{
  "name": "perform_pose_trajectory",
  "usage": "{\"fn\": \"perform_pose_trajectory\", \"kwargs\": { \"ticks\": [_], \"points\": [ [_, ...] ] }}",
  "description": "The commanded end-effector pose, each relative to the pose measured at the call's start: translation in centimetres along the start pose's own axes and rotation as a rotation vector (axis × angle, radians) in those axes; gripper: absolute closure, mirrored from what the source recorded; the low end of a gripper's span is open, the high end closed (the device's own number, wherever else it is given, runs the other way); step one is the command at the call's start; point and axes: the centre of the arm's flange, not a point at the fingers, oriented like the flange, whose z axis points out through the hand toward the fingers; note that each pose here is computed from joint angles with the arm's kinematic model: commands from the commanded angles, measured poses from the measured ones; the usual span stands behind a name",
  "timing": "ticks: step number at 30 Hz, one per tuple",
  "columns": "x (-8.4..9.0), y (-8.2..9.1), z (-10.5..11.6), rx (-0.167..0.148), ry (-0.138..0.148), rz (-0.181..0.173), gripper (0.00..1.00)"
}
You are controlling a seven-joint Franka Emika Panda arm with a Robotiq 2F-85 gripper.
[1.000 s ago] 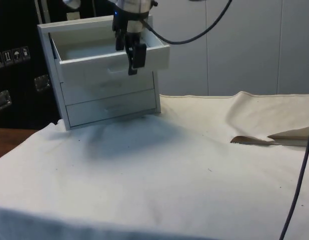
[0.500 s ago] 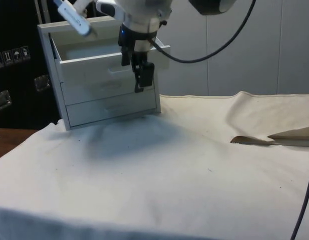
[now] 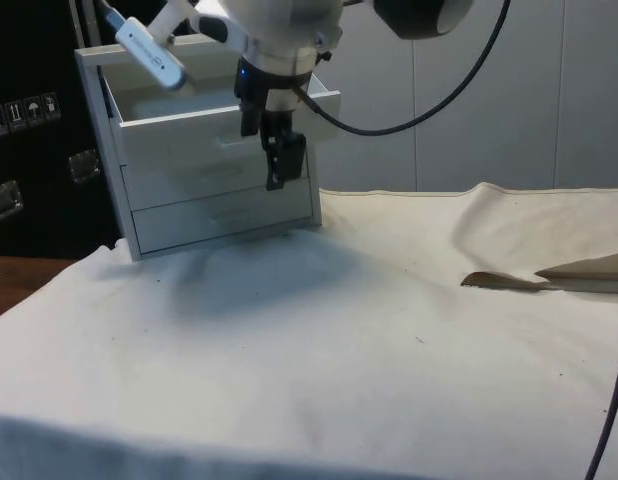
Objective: Open the drawer, then close it.
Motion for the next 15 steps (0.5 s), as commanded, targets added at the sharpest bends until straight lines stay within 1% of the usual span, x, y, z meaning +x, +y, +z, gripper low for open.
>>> {"fn": "perform_pose_trajectory", "kwargs": {
  "ticks": [1, 6, 8, 9, 10, 15],
  "points": [
    [0.14, 0.04, 0.15, -0.001, 0.002, 0.001, 0.05],
    [0.26, 0.02, 0.27, -0.001, 0.000, 0.002, 0.33],
    [0.27, 0.06, 0.30, -0.001, 0.000, 0.002, 0.46],
    [0.20, 0.02, 0.24, -0.002, -0.004, 0.001, 0.51],
    [0.27, 0.06, 0.30, -0.001, 0.000, 0.003, 0.57],
    [0.27, 0.06, 0.30, -0.001, 0.000, 0.003, 0.82]
  ]
}}
